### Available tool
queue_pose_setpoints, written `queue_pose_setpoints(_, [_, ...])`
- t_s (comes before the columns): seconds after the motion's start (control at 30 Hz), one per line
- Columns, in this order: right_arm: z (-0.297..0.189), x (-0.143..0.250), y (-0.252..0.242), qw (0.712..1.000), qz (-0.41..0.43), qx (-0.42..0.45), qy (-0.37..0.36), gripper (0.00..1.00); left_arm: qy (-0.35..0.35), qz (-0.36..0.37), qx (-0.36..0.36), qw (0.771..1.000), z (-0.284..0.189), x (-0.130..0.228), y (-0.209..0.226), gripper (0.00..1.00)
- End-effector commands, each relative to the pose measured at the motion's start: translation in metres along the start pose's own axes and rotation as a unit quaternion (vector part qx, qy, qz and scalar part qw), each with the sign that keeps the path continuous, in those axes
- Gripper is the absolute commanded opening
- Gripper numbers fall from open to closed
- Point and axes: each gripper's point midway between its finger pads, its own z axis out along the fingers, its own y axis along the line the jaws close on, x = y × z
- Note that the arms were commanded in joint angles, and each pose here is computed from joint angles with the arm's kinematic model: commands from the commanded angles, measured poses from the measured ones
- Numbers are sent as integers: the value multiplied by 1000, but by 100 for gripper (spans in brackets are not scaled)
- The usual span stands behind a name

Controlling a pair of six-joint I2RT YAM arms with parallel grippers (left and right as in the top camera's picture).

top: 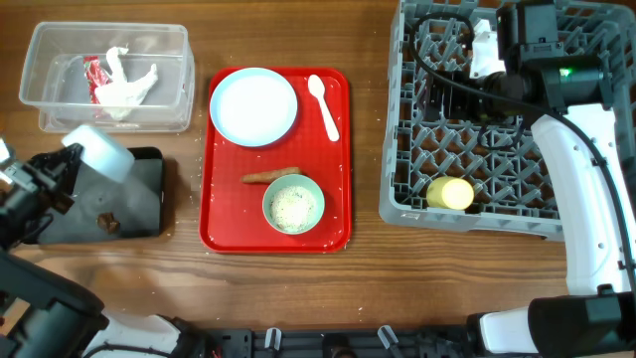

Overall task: Sort waste into correct bins and load items into the dishwasher rack
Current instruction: 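Grasp the light-blue bowl with left gripper, tip brown scrap onto black tray, then set the light-blue bowl back on red tray, grasp green rice bowl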

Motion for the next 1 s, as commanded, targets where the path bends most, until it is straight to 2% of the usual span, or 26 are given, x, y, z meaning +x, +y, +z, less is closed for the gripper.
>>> queue_pose_setpoints(0.0, [2, 0, 6, 1000, -12, -12, 4, 99, 56, 20, -15, 998, 33, 17, -4, 4])
queue_pose_setpoints(0.13, [2, -1, 6, 1000, -12, -12, 3, 99, 128, 77, -84, 985, 70, 42, -6, 4])
queue_pose_setpoints(0.2, [2, -1, 6, 1000, -12, -12, 2, 100, 173, 112, -161, 965, 89, 67, 4, 4])
queue_pose_setpoints(0.23, [2, -1, 6, 1000, -12, -12, 1, 99, 199, 132, -217, 947, 98, 83, 15, 4])
queue_pose_setpoints(0.3, [3, -2, 6, 1000, -12, -12, 1, 100, 248, 169, -331, 894, 115, 115, 42, 4])
queue_pose_setpoints(0.33, [4, -2, 6, 1000, -12, -12, 2, 99, 276, 203, -387, 856, 127, 135, 56, 4])
queue_pose_setpoints(0.37, [5, -2, 6, 1000, -12, -12, 3, 100, 286, 224, -420, 832, 134, 146, 64, 4])
queue_pose_setpoints(0.43, [5, -2, 6, 1000, -11, -12, 4, 99, 297, 271, -516, 757, 139, 175, 85, 4])
queue_pose_setpoints(0.5, [4, -1, 6, 1000, -11, -12, 4, 99, 293, 285, -562, 719, 138, 197, 99, 4])
queue_pose_setpoints(0.53, [5, -1, 6, 1000, -12, -12, 4, 99, 284, 287, -579, 708, 137, 205, 106, 4])
queue_pose_setpoints(0.63, [5, -2, 6, 1000, -12, -12, 3, 99, 285, 284, -577, 711, 143, 221, 111, 4])
queue_pose_setpoints(0.73, [4, -2, 6, 1000, -12, -12, 3, 99, 296, 295, -572, 706, 145, 231, 110, 13])
queue_pose_setpoints(0.83, [4, -2, 6, 1000, -12, -11, 3, 100, 327, 281, -552, 714, 148, 252, 108, 18])
queue_pose_setpoints(0.93, [4, -2, 6, 1000, -12, -12, 2, 100, 337, 287, -535, 720, 155, 262, 106, 41])
queue_pose_setpoints(0.97, [5, -2, 6, 1000, -12, -12, 3, 99, 339, 287, -522, 728, 161, 265, 104, 44])
